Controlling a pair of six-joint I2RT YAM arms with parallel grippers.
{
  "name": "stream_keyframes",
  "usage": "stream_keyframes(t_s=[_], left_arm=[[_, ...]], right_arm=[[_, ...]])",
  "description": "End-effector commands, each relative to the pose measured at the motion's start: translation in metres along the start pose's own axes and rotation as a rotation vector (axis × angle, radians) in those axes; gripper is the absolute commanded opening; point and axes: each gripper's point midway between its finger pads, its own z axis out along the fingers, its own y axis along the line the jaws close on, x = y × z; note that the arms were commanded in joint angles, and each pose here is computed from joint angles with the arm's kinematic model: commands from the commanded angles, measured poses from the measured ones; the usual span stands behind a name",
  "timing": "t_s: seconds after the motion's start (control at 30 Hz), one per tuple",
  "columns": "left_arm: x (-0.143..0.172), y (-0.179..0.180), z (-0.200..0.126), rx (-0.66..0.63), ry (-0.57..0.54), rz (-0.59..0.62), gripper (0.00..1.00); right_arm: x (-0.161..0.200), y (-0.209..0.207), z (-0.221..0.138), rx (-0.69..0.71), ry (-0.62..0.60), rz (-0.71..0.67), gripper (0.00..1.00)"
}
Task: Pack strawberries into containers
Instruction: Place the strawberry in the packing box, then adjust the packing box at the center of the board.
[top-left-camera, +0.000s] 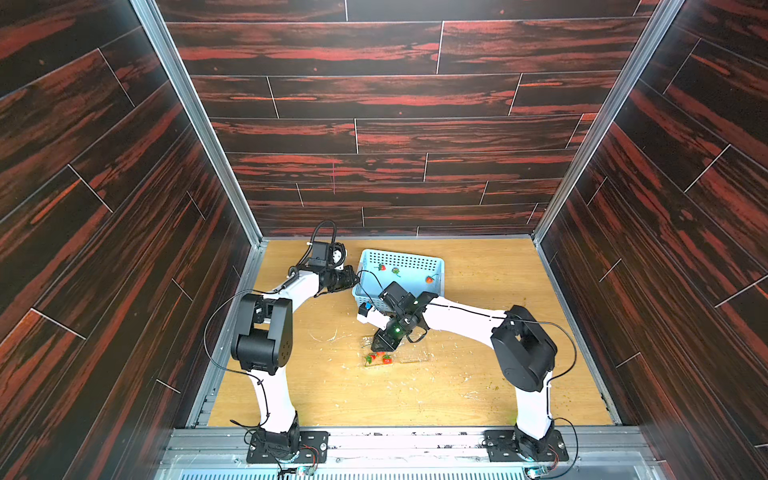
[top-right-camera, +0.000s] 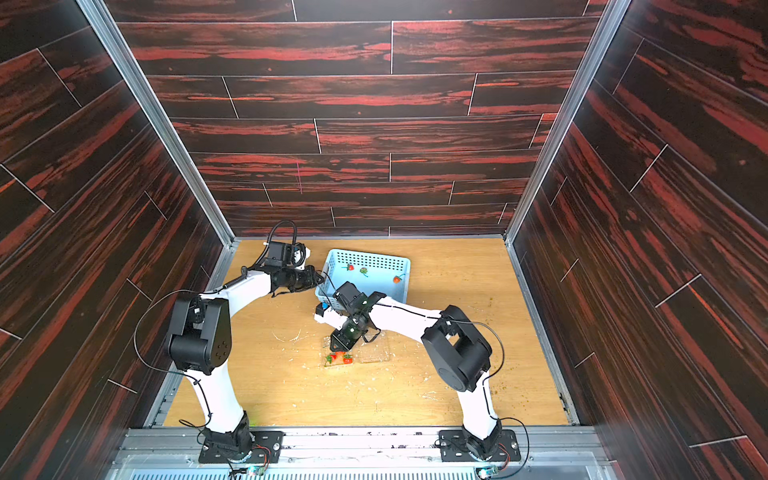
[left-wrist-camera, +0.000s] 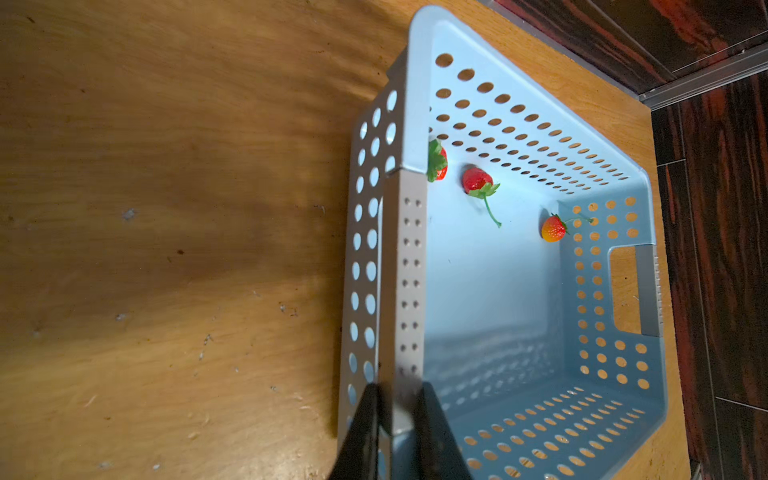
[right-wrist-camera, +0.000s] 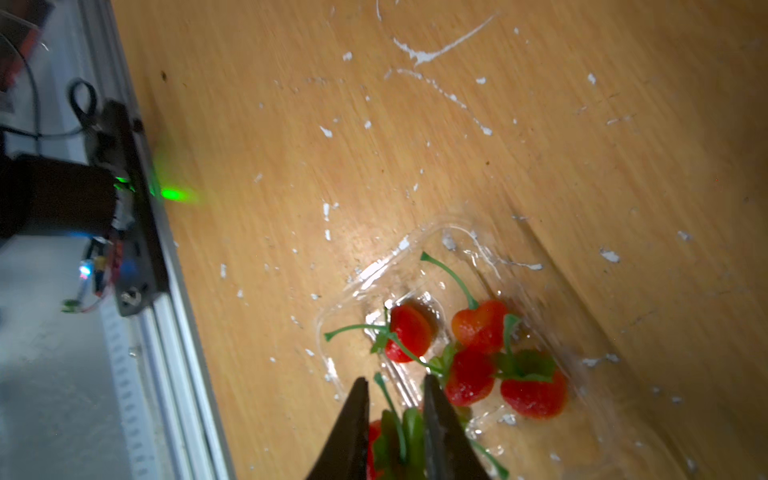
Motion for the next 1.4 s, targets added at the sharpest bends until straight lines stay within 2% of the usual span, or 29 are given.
stream_keyframes(t_s=[0.0, 0.2, 0.43, 0.5, 0.6, 0.77, 1.0, 1.23, 1.37], left_arm=[[-0.014, -0.013, -0.006, 0.026, -0.031, 0.029, 0.10], [-0.014, -0.013, -0.005, 0.029, -0.030, 0.030, 0.10], [-0.014, -0.013, -0.007, 0.025, -0.030, 0.033, 0.10], [-0.014, -0.013, -0.007, 0.022, -0.031, 0.034, 0.10], [-0.013, -0.012, -0.007, 0.019, -0.028, 0.035, 0.10], [-0.011, -0.011, -0.007, 0.020, -0.025, 0.034, 0.10], [-0.009, -0.011, -0.007, 0.022, -0.026, 0.033, 0.10], [-0.007, -0.010, -0.010, 0.010, -0.023, 0.042, 0.10], [-0.007, -0.010, -0.009, 0.013, -0.022, 0.039, 0.10]], right_arm=[[0.009, 0.000, 0.010, -0.006, 0.034, -0.006, 0.34], [0.007, -0.004, 0.005, 0.035, 0.034, -0.018, 0.46], [0.000, -0.003, -0.001, 0.055, 0.019, -0.036, 0.51], [0.003, -0.010, 0.001, 0.105, 0.032, -0.042, 0.53], [0.005, -0.019, 0.003, 0.205, 0.050, -0.077, 0.53], [-0.005, -0.002, -0.005, 0.116, -0.036, -0.066, 0.53], [-0.015, -0.037, -0.010, 0.355, -0.134, -0.084, 0.53], [-0.023, -0.050, -0.013, 0.431, -0.199, -0.073, 0.53], [-0.024, -0.050, -0.013, 0.427, -0.210, -0.076, 0.53]])
